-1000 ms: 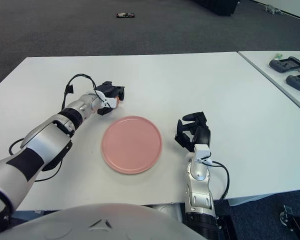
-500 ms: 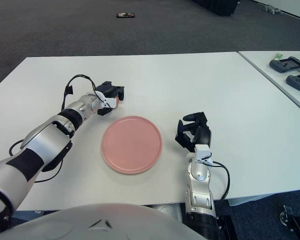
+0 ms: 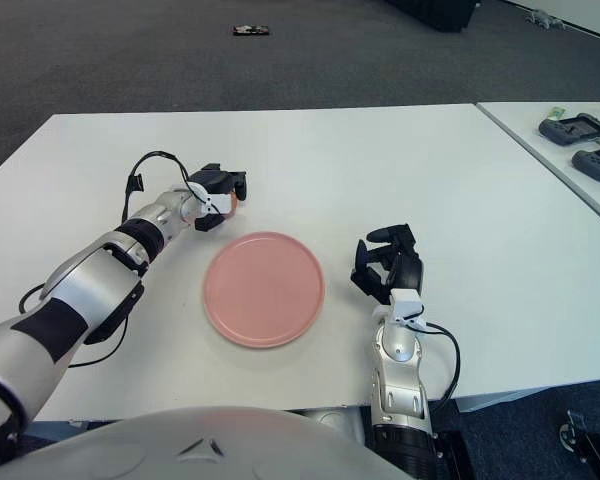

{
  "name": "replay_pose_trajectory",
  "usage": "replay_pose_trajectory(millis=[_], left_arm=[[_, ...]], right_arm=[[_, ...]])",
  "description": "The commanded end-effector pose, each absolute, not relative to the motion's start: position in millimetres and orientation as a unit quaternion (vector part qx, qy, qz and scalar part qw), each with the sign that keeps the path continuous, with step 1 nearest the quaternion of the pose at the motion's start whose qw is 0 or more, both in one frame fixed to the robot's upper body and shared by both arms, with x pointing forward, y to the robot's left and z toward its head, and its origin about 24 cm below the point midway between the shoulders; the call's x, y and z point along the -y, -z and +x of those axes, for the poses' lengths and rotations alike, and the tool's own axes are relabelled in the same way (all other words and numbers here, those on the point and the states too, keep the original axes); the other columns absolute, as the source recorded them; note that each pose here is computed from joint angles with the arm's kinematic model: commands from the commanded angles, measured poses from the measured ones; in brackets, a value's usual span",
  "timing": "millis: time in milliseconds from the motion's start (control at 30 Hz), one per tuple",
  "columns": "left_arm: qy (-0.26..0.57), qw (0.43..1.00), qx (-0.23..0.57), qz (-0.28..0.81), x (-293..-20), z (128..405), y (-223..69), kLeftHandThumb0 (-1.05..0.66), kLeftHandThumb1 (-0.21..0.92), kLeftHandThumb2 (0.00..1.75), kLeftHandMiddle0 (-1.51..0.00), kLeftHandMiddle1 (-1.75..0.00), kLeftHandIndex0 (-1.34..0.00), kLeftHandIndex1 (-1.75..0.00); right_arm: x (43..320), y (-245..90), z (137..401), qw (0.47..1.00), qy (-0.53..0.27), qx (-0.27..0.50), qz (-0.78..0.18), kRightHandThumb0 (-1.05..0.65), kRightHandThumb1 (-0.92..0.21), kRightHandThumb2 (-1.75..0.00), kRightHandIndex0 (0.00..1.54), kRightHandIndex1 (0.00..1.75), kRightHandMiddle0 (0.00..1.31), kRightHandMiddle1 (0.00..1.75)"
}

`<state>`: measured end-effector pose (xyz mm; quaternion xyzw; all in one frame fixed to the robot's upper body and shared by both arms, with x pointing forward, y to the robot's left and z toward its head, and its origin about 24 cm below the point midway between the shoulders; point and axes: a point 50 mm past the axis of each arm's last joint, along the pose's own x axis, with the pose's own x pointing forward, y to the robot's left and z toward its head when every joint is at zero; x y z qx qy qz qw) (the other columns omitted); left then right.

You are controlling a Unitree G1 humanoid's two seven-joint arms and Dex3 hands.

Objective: Put the apple into the plate.

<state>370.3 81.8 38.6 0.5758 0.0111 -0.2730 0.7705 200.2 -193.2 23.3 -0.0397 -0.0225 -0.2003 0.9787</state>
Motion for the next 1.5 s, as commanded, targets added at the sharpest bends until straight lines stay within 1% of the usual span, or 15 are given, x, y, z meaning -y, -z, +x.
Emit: replay_pose_trajectory(millis=[0, 167, 433, 533, 700, 900, 1033, 1233, 1467], left_arm=[[0.275, 0.78, -0.03, 0.561, -87, 370, -36, 0.0, -0.11, 1.75, -0.98, -1.59, -0.7, -1.75], [0.269, 0.8, -0.033, 0.535, -88, 372, -41, 0.0, -0.11, 1.75, -0.99, -1.58, -0.7, -1.75], [0.266, 0.826, -0.024, 0.496, -90, 377, -51, 0.0, -0.11, 1.75, -0.98, -1.59, -0.7, -1.75], [0.267, 0.839, -0.021, 0.473, -91, 379, -57, 0.0, -0.11, 1.75, -0.98, -1.6, -0.7, -1.75], [0.268, 0.86, -0.002, 0.435, -92, 385, -72, 0.0, -0.1, 1.75, -0.97, -1.61, -0.7, -1.75], [0.273, 0.881, 0.018, 0.386, -95, 385, -80, 0.0, -0.1, 1.75, -0.97, -1.61, -0.7, -1.75], [0.278, 0.891, 0.036, 0.356, -97, 387, -88, 0.0, -0.1, 1.75, -0.97, -1.62, -0.7, -1.75], [0.287, 0.898, 0.058, 0.329, -97, 387, -97, 0.0, -0.1, 1.75, -0.97, -1.62, -0.7, -1.75], [0.306, 0.901, 0.11, 0.289, -92, 383, -111, 0.0, -0.11, 1.75, -0.97, -1.6, -0.7, -1.75]], right_arm=[[193, -25, 202, 0.978, 0.202, 0.029, -0.038, -0.4, -0.6, -0.97, 0.57, 1.58, 0.39, 1.75], [192, -25, 203, 0.979, 0.199, 0.033, -0.034, -0.39, -0.62, -0.94, 0.55, 1.57, 0.38, 1.75], [192, -25, 203, 0.979, 0.202, 0.023, -0.036, -0.39, -0.63, -0.94, 0.56, 1.58, 0.37, 1.75], [192, -26, 204, 0.978, 0.2, 0.032, -0.039, -0.39, -0.64, -0.92, 0.56, 1.57, 0.37, 1.75], [191, -25, 205, 0.979, 0.197, 0.034, -0.044, -0.39, -0.63, -0.93, 0.57, 1.57, 0.37, 1.75], [192, -24, 206, 0.979, 0.198, 0.025, -0.048, -0.4, -0.61, -0.96, 0.58, 1.6, 0.39, 1.75], [191, -25, 206, 0.978, 0.198, 0.034, -0.05, -0.4, -0.61, -0.96, 0.58, 1.6, 0.39, 1.75], [190, -25, 207, 0.979, 0.194, 0.034, -0.05, -0.4, -0.61, -0.95, 0.57, 1.61, 0.38, 1.75], [191, -24, 206, 0.98, 0.19, 0.027, -0.052, -0.4, -0.62, -0.95, 0.55, 1.63, 0.38, 1.75]])
